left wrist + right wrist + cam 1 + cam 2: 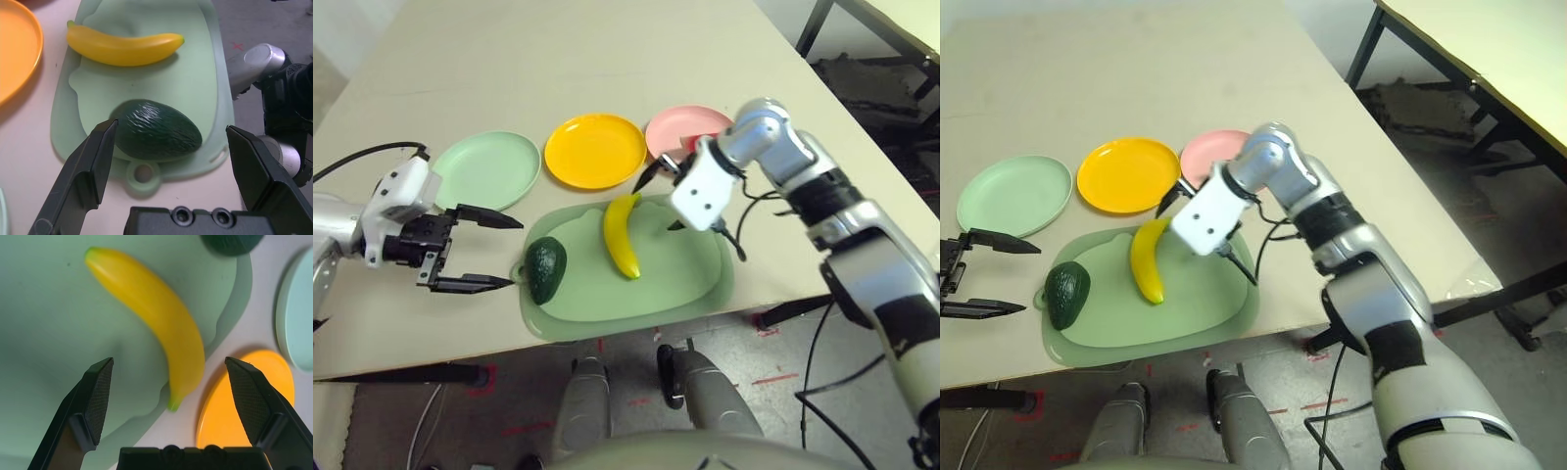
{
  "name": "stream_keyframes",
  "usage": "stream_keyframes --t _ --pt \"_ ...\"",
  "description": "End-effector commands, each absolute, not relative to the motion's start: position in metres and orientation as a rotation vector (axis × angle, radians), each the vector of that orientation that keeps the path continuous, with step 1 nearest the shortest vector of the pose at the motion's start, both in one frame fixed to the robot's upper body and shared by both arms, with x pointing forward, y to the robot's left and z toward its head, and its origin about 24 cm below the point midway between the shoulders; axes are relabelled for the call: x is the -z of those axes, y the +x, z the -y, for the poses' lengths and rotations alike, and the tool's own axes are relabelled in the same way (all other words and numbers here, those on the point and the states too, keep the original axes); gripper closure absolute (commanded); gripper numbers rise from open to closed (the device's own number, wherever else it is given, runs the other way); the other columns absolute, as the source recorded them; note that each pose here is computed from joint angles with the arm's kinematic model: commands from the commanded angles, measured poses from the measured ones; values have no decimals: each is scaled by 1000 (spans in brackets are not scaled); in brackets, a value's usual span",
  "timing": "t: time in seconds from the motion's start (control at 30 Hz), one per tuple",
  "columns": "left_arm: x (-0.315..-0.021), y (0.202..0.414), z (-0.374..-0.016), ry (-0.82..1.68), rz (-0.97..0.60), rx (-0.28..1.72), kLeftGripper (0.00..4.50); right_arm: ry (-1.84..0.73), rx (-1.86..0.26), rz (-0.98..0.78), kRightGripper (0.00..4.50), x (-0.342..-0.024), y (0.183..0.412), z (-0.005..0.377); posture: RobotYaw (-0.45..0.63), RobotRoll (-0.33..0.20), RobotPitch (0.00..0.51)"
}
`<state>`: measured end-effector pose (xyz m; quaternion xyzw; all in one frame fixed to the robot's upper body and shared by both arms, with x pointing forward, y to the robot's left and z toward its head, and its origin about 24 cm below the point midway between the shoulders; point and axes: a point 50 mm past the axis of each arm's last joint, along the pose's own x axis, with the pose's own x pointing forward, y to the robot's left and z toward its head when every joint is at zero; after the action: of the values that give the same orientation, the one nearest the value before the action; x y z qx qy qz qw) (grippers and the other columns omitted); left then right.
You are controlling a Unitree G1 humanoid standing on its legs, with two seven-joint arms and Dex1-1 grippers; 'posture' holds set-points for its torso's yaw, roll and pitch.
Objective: Place the fruits into color-matched plates.
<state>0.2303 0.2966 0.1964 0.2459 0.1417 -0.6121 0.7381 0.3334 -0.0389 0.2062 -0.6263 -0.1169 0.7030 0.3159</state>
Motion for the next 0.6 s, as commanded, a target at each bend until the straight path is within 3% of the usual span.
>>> stream_keyframes --t 0.03,0.23,0.6 --pt "-197 229 -293 546 -311 1345 0 -1688 -1874 320 36 -200 333 23 123 0 212" --pt "-195 231 -290 549 -313 1353 0 -1714 -1816 260 36 -184 342 7 119 0 213" --pt "-198 236 -281 568 -246 1358 0 -1860 -1763 137 36 -155 351 15 144 0 218"
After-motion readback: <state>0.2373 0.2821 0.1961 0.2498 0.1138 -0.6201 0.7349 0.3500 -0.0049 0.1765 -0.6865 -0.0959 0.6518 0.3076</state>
